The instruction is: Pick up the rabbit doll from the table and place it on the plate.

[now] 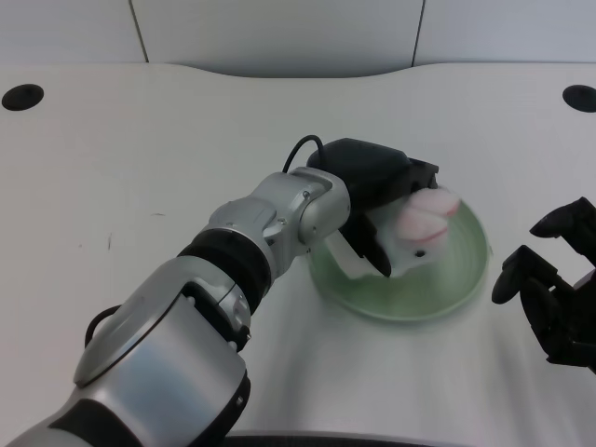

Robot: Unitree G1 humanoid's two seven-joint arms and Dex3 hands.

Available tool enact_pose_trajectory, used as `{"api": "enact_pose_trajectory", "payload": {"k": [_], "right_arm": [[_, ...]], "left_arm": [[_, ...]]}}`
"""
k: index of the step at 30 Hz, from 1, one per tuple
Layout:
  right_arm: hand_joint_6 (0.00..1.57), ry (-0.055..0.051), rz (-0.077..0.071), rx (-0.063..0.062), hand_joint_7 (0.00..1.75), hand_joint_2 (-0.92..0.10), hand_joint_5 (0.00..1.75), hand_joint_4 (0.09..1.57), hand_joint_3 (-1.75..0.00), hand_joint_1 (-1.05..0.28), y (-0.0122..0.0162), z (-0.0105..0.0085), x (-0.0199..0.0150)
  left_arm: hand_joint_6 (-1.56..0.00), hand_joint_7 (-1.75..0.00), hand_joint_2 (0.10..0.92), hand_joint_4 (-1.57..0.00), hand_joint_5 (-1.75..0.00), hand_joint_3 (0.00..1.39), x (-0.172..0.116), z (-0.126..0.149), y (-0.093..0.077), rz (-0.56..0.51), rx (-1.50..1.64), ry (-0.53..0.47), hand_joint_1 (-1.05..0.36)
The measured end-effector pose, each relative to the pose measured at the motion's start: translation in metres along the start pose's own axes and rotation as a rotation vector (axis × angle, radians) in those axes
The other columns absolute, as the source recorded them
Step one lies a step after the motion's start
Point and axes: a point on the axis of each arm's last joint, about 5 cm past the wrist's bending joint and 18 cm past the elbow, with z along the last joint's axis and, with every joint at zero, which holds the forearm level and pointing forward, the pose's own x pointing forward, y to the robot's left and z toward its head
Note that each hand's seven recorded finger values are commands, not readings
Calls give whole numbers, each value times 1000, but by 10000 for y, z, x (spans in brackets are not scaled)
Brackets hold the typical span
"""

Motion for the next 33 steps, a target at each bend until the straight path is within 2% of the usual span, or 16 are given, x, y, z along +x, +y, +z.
{"api": "enact_pose_trajectory", "payload": {"k": [1,3,6,9,14,19,22,26,28,33], "right_arm": [[423,0,0,1,1651,-113,1746,698,-1746,128,0,0,0],[428,-2,-2,2,1648,-112,1745,696,-1746,114,2,3,1],[428,-5,-7,0,1644,-118,1746,690,-1746,110,6,9,2],[424,-7,-6,-2,1642,-126,1746,680,-1746,122,9,15,4],[428,-1,-10,2,1646,-118,1746,702,-1746,139,-1,3,4],[414,-1,-8,-1,1639,-137,1744,678,-1746,144,-6,10,6],[422,1,-5,0,1635,-124,1741,672,-1746,149,-11,2,19],[421,4,-11,0,1627,-126,1736,666,-1746,168,-37,-13,11],[411,9,-13,4,1624,-123,1738,651,-1746,169,-46,-24,12],[413,5,-7,5,1635,-127,1746,668,-1746,149,-41,-16,25]], "left_arm": [[-21,-49,869,-1,-105,11,-1,-6,-2,-13,0,9,-975],[-4,-10,895,1,-21,21,-2,-15,-3,-25,0,24,-1015],[1,0,909,1,-1,24,-6,-29,0,-24,0,36,-1023],[1,1,917,1,1,26,-10,-42,5,-21,-6,45,-1028],[1,1,921,1,1,57,-51,-135,47,14,-34,74,-1027],[1,1,921,1,1,78,-117,-264,117,56,-77,96,-1025],[-10,-5,921,1,1,99,-198,-381,187,119,-169,64,-990],[-109,-61,921,-47,-27,67,-379,-620,298,231,-347,47,-953],[-159,-95,921,-92,-63,94,-457,-715,261,238,-439,35,-946],[-141,-97,921,-164,-162,232,-638,-910,48,243,-671,14,-867]]}}
